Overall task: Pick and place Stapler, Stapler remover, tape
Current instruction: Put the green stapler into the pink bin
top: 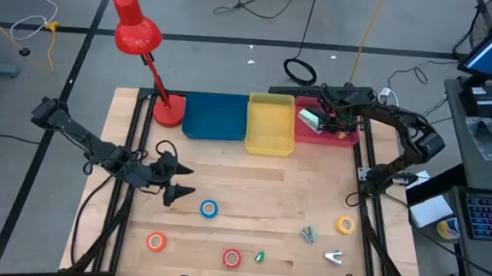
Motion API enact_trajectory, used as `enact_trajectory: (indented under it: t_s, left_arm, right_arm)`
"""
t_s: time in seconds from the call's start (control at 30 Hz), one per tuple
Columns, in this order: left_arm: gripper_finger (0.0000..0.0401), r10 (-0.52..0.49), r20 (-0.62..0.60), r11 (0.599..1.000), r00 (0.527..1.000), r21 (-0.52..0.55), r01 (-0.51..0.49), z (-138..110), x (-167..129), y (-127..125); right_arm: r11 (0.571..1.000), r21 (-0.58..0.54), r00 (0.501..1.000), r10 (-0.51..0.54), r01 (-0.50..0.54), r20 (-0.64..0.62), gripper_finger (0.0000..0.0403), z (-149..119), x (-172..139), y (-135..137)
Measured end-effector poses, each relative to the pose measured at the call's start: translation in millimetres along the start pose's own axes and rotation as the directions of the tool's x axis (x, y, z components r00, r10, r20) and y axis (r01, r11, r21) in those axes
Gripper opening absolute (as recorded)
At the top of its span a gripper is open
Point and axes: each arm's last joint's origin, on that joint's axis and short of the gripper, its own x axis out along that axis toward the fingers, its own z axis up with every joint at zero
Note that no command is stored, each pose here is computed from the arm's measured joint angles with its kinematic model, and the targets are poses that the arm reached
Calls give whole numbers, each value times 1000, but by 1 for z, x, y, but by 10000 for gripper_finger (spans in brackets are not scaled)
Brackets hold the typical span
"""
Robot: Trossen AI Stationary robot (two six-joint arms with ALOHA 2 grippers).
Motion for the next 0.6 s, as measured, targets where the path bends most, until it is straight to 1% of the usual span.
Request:
enact_trajectory:
  t_s: [0.13,0.23,0.33,0.4,0.47,0.6]
  left_arm:
    - [379,-17,20,999,1000,-40,17,2,0,-2]
    - [379,-39,44,997,998,-60,41,5,0,-4]
    - [379,-62,71,995,996,-76,67,7,0,-7]
    - [379,-78,90,992,993,-89,86,9,-1,-8]
    - [379,-94,109,990,990,-100,105,12,-1,-10]
    - [379,-116,138,985,984,-113,132,15,-2,-12]
  right_arm:
    - [999,14,999,51,-51,-6,114,-5,-11,-3]
    - [994,-9,993,109,-109,54,107,-13,-28,-4]
    - [979,-55,971,200,-194,134,101,-27,-52,-5]
    - [960,-99,942,278,-264,187,100,-40,-70,-5]
    - [930,-163,905,360,-329,227,100,-55,-87,-6]
    - [849,-288,819,514,-443,254,102,-86,-113,-5]
